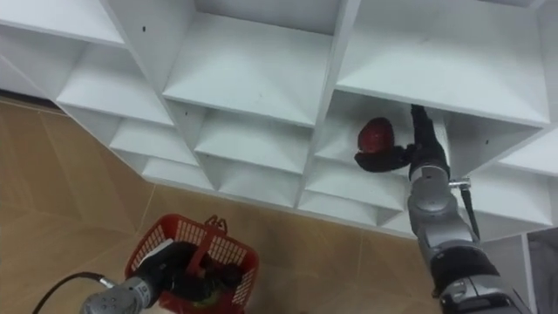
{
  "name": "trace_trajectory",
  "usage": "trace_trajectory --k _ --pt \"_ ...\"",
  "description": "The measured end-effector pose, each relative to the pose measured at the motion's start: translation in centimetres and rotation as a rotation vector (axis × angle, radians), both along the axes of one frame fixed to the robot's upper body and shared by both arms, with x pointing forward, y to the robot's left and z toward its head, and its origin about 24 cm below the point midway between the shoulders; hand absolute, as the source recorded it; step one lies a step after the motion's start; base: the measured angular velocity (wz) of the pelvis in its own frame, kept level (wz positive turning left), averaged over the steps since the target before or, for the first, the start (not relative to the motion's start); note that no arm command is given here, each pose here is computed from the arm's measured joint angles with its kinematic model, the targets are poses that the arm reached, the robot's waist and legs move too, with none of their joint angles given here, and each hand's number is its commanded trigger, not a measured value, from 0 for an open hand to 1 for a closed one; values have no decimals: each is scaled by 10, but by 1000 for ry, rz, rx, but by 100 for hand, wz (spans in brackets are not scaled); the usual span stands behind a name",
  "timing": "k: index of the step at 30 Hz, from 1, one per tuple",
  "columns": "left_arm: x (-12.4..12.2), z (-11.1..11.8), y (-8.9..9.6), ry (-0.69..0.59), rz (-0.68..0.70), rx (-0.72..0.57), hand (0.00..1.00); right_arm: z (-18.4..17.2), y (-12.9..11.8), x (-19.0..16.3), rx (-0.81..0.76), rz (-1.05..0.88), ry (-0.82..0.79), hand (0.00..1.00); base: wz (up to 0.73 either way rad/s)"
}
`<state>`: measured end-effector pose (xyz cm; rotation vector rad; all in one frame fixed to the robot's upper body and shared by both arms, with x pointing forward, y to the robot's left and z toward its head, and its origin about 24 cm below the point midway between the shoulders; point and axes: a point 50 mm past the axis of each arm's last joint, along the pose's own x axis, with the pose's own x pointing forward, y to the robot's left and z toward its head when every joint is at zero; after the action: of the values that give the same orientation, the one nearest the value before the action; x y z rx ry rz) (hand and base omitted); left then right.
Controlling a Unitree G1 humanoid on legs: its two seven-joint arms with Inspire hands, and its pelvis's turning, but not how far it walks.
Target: Collect fruits from the closet
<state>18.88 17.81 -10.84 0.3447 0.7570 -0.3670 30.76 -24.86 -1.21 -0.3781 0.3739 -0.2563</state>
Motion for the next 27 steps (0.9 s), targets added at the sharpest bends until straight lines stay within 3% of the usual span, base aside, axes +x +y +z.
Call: trace_trajectory --k 27 --pt "7 0 -4 -4 -23 25 100 -3 0 -2 -57 21 6 0 0"
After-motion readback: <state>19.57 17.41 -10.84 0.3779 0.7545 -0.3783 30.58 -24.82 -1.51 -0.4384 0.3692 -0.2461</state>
